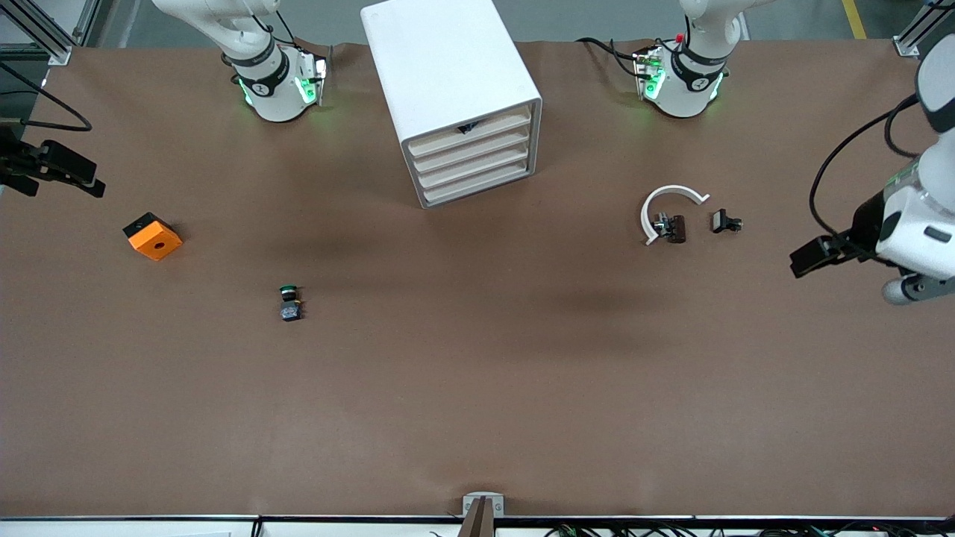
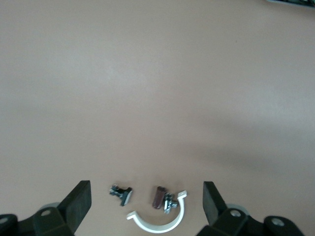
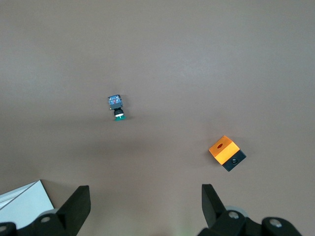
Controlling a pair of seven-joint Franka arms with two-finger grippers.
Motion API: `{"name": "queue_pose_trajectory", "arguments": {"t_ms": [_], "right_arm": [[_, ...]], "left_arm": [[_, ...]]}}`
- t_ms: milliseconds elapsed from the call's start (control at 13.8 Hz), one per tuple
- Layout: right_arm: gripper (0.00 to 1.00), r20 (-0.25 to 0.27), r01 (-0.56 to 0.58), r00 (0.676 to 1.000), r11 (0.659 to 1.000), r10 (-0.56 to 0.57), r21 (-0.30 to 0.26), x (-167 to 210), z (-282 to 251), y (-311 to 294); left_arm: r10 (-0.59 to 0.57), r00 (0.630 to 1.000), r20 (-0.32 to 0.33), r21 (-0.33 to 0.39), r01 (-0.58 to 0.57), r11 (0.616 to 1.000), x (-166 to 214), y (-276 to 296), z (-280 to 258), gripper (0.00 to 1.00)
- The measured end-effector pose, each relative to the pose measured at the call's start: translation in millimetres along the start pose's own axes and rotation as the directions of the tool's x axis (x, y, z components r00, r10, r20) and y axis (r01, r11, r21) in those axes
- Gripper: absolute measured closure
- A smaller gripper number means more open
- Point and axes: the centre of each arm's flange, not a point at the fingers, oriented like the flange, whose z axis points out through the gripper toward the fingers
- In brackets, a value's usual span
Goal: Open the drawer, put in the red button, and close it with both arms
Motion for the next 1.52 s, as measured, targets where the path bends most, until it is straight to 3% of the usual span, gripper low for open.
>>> {"name": "queue_pose_trajectory", "arguments": {"t_ms": [507, 1087, 1522], "right_arm": [[0.0, 0.0, 0.005, 1.0, 1.0, -0.005, -0.001, 0.1, 0.1, -0.3], [0.0, 0.001, 0.007, 1.0, 1.0, -0.007, -0.002, 0.2, 0.2, -0.1], [0.0, 0.0, 0.007, 1.0, 1.0, -0.007, -0.004, 0.2, 0.2, 0.3]], "left_arm": [[0.102, 0.993, 0.064, -0.039, -0.099, 0.994, -40.2, -45.9, -41.7, 0.0], [0.119, 0.991, 0.058, -0.047, -0.116, 0.992, -91.4, -57.4, -57.5, 0.0], [0.142, 0.988, 0.053, -0.046, -0.139, 0.989, -92.3, -43.3, -49.3, 0.0]]}}
